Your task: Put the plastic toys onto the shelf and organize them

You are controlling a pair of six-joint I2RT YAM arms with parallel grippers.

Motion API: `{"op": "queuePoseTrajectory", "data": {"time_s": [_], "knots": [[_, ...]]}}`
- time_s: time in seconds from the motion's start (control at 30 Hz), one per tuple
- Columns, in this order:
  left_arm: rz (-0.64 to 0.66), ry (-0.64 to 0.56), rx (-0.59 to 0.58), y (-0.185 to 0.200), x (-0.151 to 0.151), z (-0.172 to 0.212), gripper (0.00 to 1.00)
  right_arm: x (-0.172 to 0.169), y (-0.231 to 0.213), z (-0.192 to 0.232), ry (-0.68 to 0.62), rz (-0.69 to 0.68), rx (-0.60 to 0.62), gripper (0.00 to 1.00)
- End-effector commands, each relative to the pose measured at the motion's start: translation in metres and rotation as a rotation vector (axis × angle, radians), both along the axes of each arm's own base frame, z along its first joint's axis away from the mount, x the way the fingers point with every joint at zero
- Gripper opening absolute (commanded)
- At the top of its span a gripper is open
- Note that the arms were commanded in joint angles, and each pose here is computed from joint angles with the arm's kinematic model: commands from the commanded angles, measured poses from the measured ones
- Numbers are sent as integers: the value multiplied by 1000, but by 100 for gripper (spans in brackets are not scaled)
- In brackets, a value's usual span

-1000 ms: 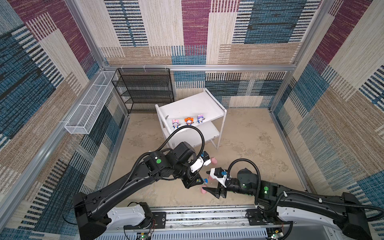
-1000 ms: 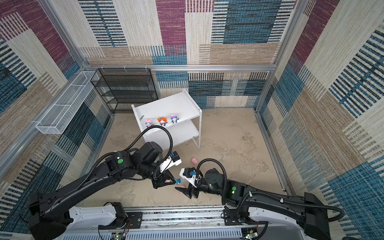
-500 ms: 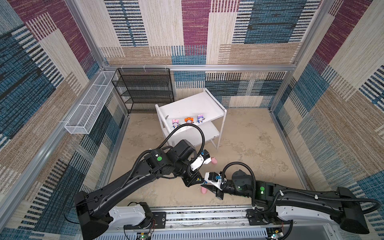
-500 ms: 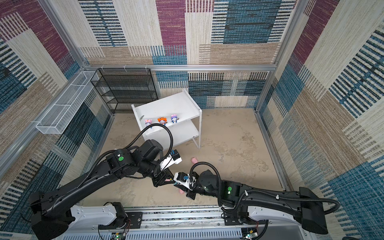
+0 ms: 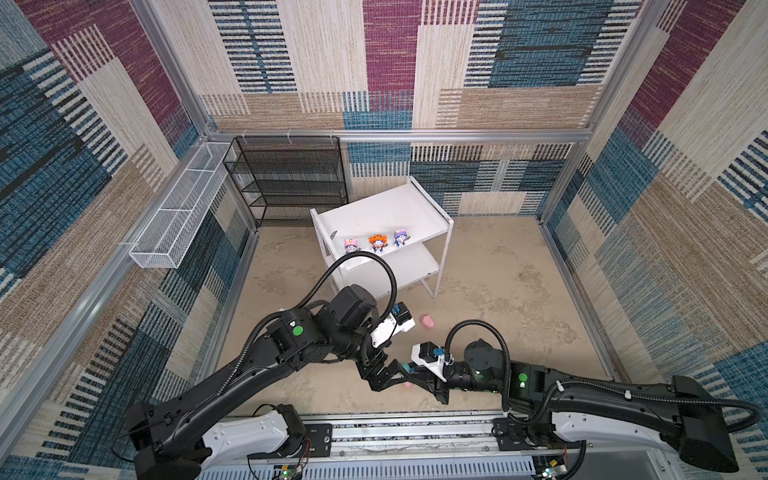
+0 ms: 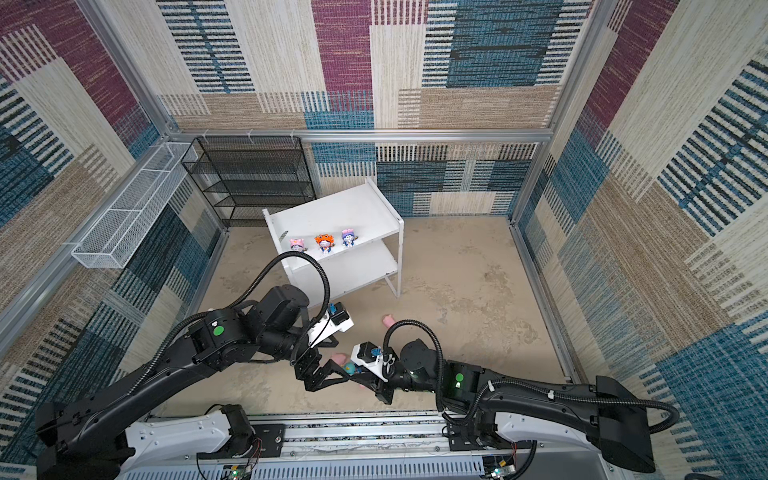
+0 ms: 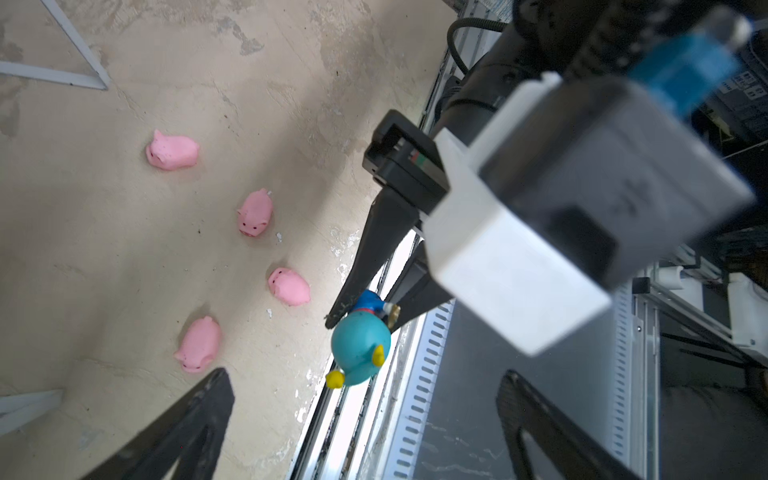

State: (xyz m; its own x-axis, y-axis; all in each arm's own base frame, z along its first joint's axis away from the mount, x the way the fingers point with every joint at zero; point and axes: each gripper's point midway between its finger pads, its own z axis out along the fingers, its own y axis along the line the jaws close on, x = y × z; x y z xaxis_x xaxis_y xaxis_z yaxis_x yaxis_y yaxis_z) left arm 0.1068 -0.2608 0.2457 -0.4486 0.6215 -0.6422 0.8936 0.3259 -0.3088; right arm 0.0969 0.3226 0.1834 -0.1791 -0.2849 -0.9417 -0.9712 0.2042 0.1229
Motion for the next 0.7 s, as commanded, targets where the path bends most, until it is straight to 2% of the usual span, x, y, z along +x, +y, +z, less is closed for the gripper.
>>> {"op": "queuePoseTrajectory", "data": {"time_s": [0.0, 0.1, 0.2, 0.33, 0.67], "knots": [[-102, -105, -96, -3, -7, 9, 98, -22, 3, 27, 126, 138, 154, 15], [-170, -159, -152, 1, -18, 10, 97, -34, -3, 35, 191, 227, 211, 15], [-228, -187, -206, 2, -28, 14, 94, -44, -4, 38, 230, 301, 212, 15], [-318, -142, -265, -4, -43, 21, 90, -54, -4, 42, 275, 375, 212, 15], [-382, -51, -282, -18, -49, 22, 64, -54, 4, 47, 316, 402, 217, 15]]}}
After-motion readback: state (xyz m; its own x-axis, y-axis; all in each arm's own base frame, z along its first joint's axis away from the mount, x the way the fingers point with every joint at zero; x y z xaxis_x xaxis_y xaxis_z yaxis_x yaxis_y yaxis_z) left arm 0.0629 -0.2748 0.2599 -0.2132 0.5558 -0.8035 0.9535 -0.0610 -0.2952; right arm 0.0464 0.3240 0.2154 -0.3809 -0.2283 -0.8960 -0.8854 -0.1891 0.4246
